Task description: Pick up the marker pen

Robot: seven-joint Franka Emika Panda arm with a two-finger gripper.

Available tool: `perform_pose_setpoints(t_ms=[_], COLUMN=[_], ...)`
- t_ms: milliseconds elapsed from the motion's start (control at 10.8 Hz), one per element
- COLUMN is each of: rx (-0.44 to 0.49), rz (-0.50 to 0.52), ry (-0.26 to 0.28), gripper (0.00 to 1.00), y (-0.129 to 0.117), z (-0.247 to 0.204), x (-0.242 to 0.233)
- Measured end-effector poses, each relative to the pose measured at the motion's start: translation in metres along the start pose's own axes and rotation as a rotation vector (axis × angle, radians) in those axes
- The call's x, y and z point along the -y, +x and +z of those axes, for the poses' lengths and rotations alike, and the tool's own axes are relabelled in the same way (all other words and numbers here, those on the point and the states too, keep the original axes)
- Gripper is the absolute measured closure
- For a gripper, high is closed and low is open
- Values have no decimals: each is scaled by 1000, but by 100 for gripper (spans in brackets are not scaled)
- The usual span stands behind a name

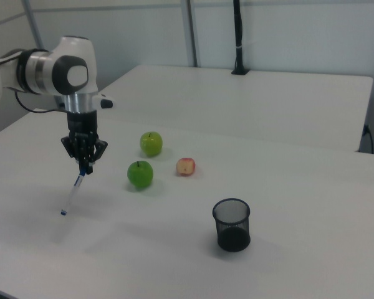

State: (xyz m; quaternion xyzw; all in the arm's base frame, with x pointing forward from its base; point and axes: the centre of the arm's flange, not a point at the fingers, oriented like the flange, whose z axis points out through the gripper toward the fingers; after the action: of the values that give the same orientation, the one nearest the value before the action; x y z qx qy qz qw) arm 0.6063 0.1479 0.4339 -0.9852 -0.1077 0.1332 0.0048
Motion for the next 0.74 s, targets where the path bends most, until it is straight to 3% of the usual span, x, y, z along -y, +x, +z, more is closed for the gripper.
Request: perform_pose_setpoints(t_ms=[279, 743], rx=[22, 30], rz=[-1, -5], ry=[4, 7], gripper=[82, 82], y=[26, 47], z=[44, 82], x=[3, 6])
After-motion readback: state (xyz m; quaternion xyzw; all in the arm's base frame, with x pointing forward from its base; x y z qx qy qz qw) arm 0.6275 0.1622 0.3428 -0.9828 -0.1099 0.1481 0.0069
